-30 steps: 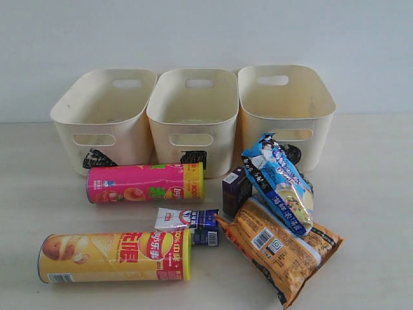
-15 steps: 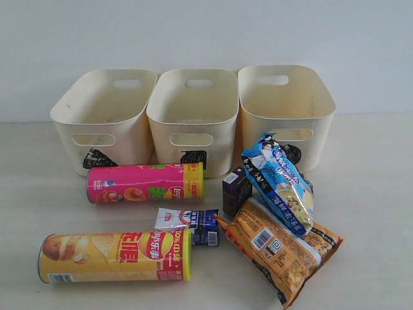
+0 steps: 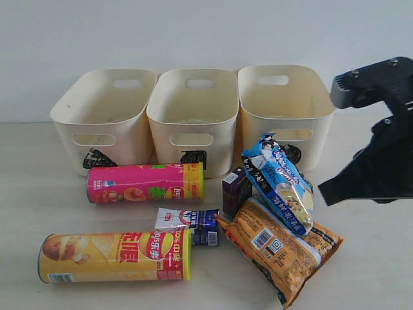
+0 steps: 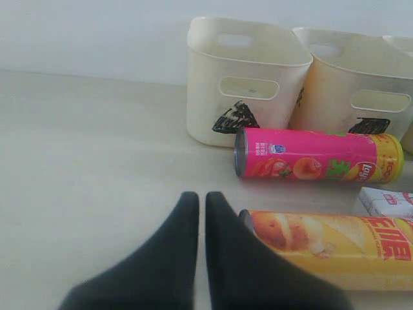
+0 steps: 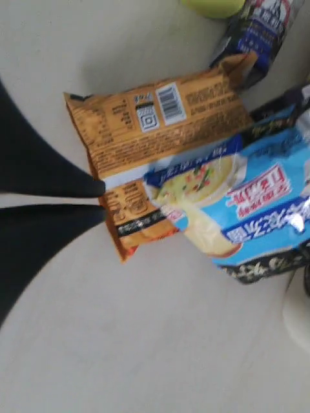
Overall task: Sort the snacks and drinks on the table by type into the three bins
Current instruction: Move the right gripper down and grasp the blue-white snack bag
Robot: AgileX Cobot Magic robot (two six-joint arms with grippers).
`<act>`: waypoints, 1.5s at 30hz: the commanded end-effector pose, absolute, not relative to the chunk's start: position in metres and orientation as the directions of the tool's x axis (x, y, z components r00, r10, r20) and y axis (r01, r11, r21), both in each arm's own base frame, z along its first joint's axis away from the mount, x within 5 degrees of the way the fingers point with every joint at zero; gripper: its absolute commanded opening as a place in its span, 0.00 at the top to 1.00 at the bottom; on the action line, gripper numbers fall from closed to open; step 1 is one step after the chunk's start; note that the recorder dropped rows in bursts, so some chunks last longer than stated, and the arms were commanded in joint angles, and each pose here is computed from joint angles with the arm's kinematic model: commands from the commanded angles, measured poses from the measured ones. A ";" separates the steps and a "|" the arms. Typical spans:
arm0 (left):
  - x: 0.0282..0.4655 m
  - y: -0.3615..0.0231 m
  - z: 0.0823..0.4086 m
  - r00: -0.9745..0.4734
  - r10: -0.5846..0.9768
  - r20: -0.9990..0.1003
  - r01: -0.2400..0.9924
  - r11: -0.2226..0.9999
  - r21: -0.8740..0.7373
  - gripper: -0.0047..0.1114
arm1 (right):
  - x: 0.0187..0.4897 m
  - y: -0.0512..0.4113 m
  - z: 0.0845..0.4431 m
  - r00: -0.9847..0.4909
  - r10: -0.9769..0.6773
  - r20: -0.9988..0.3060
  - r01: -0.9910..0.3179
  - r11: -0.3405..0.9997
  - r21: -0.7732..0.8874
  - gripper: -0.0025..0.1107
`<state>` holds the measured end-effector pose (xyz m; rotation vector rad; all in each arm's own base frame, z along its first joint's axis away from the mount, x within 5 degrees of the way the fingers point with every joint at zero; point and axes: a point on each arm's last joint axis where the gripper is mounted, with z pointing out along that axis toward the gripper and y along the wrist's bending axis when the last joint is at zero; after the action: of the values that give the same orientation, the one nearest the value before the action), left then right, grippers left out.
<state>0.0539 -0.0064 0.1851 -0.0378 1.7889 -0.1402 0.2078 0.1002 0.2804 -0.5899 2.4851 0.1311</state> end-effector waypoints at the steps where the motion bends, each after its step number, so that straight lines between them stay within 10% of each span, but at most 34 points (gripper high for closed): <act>1: 0.054 -0.006 0.186 -0.222 -0.119 -0.968 0.047 0.990 -0.133 0.92 | 0.212 0.127 0.275 -0.680 -0.417 -0.604 -0.508 0.861 -0.022 0.76; 7: 0.054 -0.006 0.186 -0.222 -0.119 -0.968 0.047 0.990 -0.133 0.92 | 0.222 0.140 0.266 -0.673 -0.381 -0.634 -0.499 0.866 0.010 0.15; 45: 0.054 -0.006 0.186 -0.222 -0.119 -0.968 0.047 0.990 -0.133 0.92 | 0.276 0.184 0.174 -0.544 -0.503 -0.672 -0.325 0.865 -0.384 0.15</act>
<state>0.0539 -0.0064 0.1851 -0.0378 1.7889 -0.1402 0.2705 0.1827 0.1785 -0.5887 2.2234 -0.2347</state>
